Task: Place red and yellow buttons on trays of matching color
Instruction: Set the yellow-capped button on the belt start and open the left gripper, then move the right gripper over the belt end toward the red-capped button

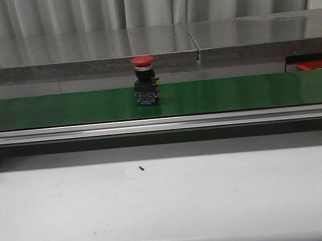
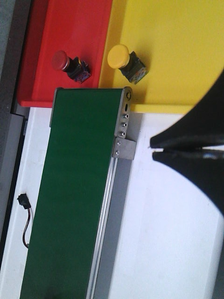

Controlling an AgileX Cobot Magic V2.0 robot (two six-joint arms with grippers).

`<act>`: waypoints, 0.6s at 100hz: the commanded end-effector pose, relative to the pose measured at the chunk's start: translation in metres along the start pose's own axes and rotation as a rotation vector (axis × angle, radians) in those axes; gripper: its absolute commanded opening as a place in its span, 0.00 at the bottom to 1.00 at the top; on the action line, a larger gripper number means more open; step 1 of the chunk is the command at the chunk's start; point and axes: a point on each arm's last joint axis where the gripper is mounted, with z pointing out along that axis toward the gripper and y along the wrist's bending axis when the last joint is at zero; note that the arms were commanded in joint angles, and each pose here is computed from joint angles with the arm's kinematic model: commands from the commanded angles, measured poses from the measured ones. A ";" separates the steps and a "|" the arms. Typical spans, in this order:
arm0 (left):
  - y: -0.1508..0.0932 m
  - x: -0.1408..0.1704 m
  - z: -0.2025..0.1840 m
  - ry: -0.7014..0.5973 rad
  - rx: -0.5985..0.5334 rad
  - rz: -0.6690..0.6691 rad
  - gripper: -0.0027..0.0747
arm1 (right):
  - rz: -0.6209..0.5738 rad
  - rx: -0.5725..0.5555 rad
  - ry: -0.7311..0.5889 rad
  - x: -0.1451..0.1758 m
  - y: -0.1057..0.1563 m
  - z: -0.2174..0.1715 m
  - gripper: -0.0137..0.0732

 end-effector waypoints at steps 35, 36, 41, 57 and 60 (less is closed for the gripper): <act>-0.086 0.009 -0.145 -0.524 0.038 0.248 0.84 | -0.008 0.019 -0.078 -0.011 -0.001 -0.005 0.08; -0.088 0.012 -0.151 -0.541 0.037 0.255 0.84 | -0.008 0.019 -0.078 -0.011 -0.001 -0.005 0.08; -0.095 0.026 -0.162 -0.595 0.034 0.265 0.84 | -0.008 0.019 -0.078 -0.011 -0.001 -0.005 0.08; -0.110 0.080 -0.187 -0.705 0.054 0.299 0.84 | -0.008 0.019 -0.078 -0.011 -0.001 -0.005 0.08; -0.110 0.091 -0.187 -0.704 0.059 0.302 0.84 | -0.008 0.019 -0.078 -0.011 -0.001 -0.005 0.08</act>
